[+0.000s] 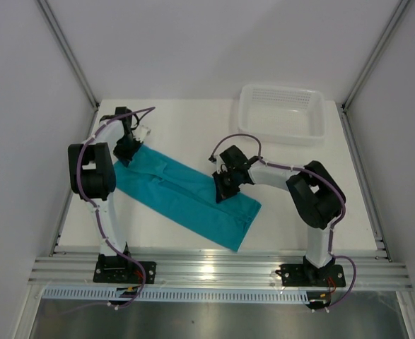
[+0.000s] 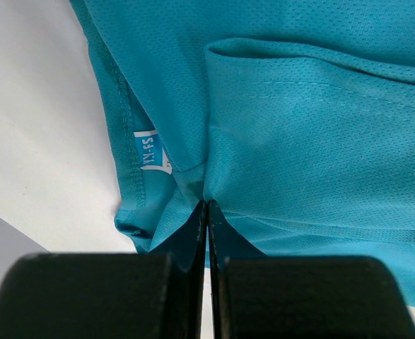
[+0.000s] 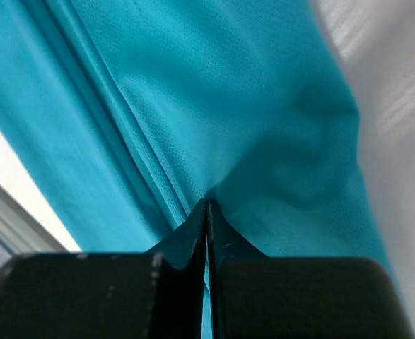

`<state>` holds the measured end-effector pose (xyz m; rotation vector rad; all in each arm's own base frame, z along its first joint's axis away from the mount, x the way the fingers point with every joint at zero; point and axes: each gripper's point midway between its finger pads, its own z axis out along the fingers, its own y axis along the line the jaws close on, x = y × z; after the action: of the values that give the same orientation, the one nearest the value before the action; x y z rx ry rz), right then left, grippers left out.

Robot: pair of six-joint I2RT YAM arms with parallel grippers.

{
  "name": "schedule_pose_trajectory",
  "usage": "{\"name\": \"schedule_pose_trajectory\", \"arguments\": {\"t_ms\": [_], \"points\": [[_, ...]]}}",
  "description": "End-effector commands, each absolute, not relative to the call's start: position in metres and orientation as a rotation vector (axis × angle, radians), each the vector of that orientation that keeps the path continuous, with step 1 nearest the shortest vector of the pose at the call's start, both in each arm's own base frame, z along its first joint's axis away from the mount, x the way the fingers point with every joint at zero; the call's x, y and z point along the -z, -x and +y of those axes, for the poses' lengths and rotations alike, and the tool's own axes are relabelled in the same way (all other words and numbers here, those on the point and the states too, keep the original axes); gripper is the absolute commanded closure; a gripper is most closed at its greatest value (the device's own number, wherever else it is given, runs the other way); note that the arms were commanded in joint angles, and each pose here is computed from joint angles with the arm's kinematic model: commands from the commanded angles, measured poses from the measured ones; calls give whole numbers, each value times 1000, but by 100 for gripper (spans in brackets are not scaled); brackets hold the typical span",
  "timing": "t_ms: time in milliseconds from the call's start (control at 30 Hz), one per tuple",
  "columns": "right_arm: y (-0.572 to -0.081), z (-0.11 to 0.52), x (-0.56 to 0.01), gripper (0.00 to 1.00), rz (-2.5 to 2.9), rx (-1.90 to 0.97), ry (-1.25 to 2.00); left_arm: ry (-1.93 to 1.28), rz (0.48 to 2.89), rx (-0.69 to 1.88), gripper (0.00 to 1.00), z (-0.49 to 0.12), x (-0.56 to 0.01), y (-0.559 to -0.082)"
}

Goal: Roll the t-shirts
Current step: Fold the tshirt

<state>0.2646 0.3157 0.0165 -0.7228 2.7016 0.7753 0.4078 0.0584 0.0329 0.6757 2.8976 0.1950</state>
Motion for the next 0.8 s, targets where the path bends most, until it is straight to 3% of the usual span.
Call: {"name": "schedule_pose_trajectory", "arguments": {"t_ms": [0, 400, 467, 600, 667, 767], "points": [[-247, 299, 2, 100, 2770, -731, 745, -629, 2866, -253, 99, 68, -43, -422], [-252, 305, -34, 98, 2704, -777, 723, -614, 2868, -277, 96, 71, -46, -426], [-268, 316, -56, 91, 2643, -797, 717, -612, 2864, -267, 90, 69, -49, -425], [-290, 326, -95, 80, 2547, -853, 671, -580, 2868, -252, 56, 66, -59, -420], [-299, 325, -109, 74, 2521, -865, 629, -555, 2855, -257, 50, 65, -68, -419], [-316, 310, -119, 69, 2507, -825, 545, -486, 2835, -276, 49, 67, -86, -415]]}}
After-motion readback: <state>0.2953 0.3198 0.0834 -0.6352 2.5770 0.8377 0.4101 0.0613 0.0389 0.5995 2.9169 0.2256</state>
